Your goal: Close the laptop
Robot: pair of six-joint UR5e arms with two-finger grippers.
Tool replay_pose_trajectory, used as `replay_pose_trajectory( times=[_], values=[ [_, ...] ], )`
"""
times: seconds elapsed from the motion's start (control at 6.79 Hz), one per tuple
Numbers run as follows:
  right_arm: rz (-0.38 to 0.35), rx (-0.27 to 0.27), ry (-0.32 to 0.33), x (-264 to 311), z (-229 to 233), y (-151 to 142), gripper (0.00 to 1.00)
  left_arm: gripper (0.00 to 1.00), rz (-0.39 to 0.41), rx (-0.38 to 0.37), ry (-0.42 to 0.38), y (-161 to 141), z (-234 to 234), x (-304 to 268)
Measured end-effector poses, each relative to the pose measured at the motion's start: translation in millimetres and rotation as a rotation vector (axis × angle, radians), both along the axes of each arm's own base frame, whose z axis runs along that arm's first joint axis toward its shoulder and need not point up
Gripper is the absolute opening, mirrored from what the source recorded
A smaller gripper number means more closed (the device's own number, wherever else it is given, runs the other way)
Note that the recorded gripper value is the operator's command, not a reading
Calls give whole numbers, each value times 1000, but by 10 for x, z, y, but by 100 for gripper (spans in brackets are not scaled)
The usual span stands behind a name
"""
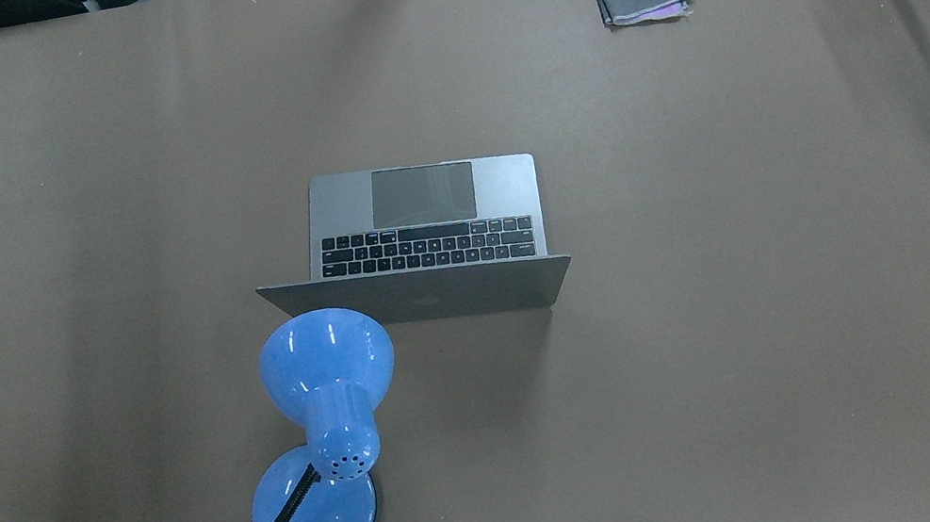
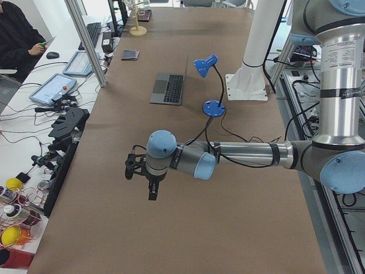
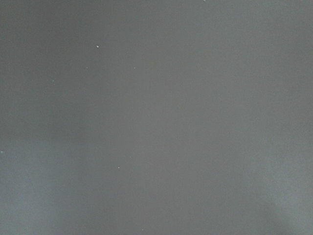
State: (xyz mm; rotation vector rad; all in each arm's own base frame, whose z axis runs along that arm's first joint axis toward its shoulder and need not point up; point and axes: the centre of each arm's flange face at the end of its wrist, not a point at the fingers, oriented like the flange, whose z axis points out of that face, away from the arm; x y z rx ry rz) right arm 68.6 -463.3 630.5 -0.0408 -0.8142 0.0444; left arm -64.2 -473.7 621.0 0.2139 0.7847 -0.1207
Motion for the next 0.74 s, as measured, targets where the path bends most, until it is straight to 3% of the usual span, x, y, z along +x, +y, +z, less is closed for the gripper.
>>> replay_pose_trajectory(
  times=[0.74],
  values=[
    [3, 13, -22, -8, -102, -5, 100, 99, -4, -14, -1, 24, 45, 16]
  ],
)
